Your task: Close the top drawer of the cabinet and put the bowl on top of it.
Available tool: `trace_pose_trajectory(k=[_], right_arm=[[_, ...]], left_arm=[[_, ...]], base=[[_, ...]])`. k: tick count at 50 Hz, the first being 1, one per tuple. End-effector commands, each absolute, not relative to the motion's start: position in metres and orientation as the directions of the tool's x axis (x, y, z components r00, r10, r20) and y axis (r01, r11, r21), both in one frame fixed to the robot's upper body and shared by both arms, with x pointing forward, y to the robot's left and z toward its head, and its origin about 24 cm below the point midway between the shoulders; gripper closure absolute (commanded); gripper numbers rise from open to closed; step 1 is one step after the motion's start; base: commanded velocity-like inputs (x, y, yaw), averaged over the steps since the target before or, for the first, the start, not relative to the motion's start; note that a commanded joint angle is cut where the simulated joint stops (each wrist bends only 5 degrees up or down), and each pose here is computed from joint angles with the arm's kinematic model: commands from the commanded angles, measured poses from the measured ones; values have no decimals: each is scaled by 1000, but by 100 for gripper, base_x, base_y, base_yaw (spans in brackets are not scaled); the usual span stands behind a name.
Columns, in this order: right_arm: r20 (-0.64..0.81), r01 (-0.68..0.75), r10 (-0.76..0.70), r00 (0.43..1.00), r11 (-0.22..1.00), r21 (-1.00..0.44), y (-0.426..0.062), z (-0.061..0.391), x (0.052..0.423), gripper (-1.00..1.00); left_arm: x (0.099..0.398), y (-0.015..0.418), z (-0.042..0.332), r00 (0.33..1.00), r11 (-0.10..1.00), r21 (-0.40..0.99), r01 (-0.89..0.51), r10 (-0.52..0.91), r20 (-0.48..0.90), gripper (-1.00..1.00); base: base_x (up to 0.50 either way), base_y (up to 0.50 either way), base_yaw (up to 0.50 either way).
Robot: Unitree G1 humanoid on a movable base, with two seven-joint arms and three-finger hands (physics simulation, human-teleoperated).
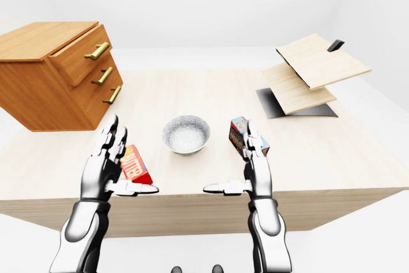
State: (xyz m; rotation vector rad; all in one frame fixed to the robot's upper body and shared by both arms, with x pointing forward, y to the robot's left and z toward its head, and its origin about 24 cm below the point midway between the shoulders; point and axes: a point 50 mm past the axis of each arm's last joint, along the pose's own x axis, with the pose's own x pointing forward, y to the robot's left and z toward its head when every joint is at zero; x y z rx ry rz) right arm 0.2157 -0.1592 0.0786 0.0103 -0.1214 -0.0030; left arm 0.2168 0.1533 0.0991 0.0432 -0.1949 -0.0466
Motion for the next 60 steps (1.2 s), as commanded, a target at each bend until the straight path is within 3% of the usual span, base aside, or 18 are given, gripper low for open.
trace_pose_trajectory(k=[1,15,60], right_arm=[[206,8,-12,978,1000,17,-161,103,200,-100],[265,-7,-2,964,999,34,-161,119,183,-100],[293,0,-10,956,999,35,-163,126,179,-100]], left_arm=[[201,156,125,954,998,58,33,-49,296,-100],[196,155,119,962,998,56,39,-52,266,-100],[188,156,115,968,997,63,44,-58,243,-100]], base=[[0,0,0],[0,0,0],[0,0,0]])
